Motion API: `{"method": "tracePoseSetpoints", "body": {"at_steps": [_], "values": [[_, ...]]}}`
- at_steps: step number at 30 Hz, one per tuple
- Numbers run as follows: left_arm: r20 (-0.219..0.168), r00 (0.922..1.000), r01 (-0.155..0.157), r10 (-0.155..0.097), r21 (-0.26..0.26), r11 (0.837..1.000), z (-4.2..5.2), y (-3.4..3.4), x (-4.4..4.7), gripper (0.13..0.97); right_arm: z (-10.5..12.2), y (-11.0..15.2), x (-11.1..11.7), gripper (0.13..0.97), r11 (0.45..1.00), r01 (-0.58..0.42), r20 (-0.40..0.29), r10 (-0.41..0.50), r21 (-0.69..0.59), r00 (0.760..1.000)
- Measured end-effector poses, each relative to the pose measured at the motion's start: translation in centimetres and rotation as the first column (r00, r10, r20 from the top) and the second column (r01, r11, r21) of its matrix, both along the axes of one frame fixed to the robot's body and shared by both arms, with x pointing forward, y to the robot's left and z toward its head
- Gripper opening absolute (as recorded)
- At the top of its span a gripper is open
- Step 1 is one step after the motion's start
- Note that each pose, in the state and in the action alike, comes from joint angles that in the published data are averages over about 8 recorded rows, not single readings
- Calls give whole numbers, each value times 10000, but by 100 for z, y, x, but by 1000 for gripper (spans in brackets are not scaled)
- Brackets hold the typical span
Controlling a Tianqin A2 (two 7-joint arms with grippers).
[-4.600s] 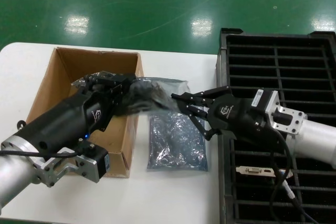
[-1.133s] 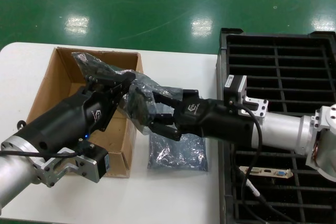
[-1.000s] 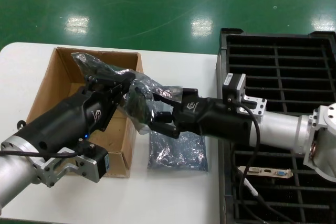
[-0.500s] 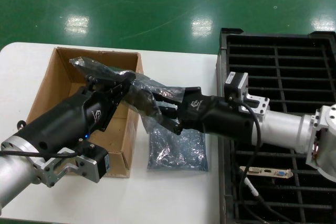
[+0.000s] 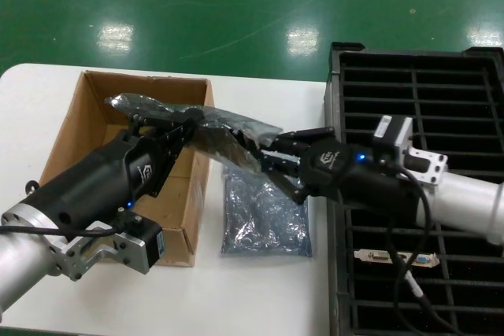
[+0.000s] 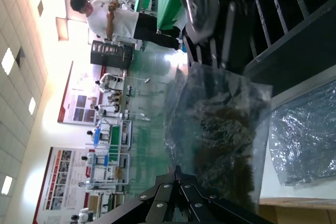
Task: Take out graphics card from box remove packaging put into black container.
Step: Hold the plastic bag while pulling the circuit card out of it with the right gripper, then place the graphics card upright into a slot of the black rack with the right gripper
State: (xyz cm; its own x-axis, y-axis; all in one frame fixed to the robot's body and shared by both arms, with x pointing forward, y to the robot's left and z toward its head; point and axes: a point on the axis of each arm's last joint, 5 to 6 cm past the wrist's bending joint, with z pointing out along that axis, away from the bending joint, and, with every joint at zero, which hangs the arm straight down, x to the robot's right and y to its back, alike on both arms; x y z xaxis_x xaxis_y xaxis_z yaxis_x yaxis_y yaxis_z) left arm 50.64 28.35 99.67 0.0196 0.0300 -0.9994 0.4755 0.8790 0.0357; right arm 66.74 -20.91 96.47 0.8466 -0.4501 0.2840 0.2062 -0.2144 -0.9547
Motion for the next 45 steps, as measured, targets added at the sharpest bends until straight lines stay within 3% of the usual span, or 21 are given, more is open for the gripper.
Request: {"method": "tracePoseSetpoints", "body": {"at_steps": [16, 26, 35, 45], "values": [[0, 10000, 0, 0, 0, 10000, 0, 0, 0, 139, 133, -442, -446, 191, 9987, 301, 987, -258, -419, 9948], [0, 10000, 0, 0, 0, 10000, 0, 0, 0, 139, 299, -1068, -1054, 191, 9888, 1433, 940, -1389, -421, 9858], [0, 10000, 0, 0, 0, 10000, 0, 0, 0, 139, 402, -1538, -1638, 191, 9620, 2729, 1258, -2701, -53, 9546], [0, 10000, 0, 0, 0, 10000, 0, 0, 0, 139, 395, -1636, -1766, 191, 9498, 3130, 1327, -3106, 36, 9412]]}}
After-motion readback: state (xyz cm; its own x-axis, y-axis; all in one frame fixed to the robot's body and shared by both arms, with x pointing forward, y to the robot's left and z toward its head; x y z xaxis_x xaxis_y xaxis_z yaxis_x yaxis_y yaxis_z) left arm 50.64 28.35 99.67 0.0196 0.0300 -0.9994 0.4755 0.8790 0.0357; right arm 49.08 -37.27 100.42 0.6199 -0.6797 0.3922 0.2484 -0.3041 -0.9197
